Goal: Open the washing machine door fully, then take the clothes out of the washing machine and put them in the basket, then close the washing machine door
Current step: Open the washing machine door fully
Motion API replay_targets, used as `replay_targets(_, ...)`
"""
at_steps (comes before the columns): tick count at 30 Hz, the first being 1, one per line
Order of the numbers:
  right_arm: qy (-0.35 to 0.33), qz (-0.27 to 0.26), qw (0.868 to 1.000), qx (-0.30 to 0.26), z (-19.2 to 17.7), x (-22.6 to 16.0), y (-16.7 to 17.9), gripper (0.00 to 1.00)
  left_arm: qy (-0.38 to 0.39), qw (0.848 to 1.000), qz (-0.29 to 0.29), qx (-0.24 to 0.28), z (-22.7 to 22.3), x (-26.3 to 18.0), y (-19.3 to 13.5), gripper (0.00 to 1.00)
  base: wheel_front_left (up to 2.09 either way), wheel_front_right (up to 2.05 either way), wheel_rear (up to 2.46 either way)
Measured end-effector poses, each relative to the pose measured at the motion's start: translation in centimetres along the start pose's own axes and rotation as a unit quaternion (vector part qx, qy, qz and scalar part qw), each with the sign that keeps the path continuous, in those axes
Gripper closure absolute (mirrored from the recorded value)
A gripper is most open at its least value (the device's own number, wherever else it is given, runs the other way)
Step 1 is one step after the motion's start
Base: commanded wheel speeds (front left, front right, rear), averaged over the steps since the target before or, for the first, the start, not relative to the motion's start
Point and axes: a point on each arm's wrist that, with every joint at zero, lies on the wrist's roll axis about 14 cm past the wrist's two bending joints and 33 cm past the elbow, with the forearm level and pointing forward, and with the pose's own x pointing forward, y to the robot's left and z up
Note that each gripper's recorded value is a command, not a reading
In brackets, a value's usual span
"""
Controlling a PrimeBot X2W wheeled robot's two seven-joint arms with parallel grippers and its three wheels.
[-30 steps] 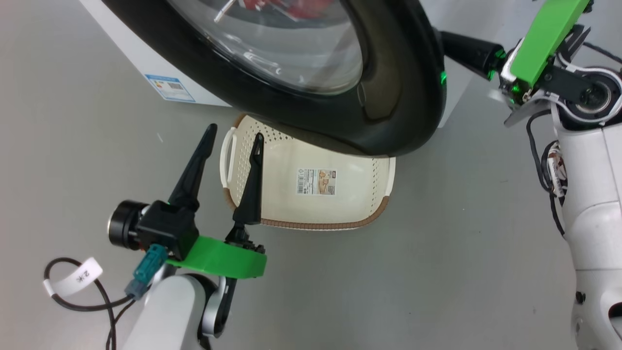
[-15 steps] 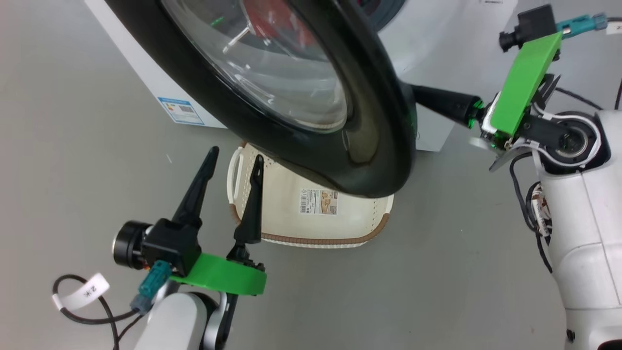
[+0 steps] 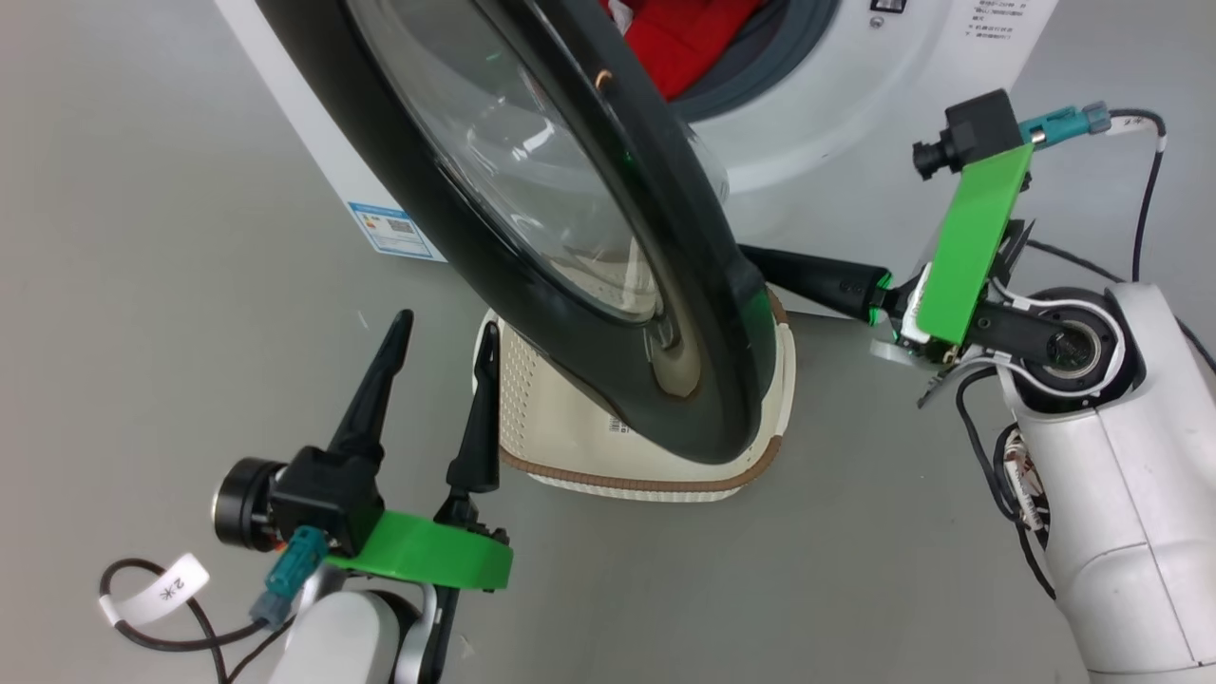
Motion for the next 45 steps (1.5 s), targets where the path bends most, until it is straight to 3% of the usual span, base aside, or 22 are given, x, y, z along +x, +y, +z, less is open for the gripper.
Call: replay_targets(45, 0.164, 0.089, 0.982, -0.019, -10.4, 6.9, 6.0, 1.0, -0.023, 0.992, 0.12, 0.024, 3.5, -6.3, 7.4, 0.0, 0.0, 0.0, 0.0)
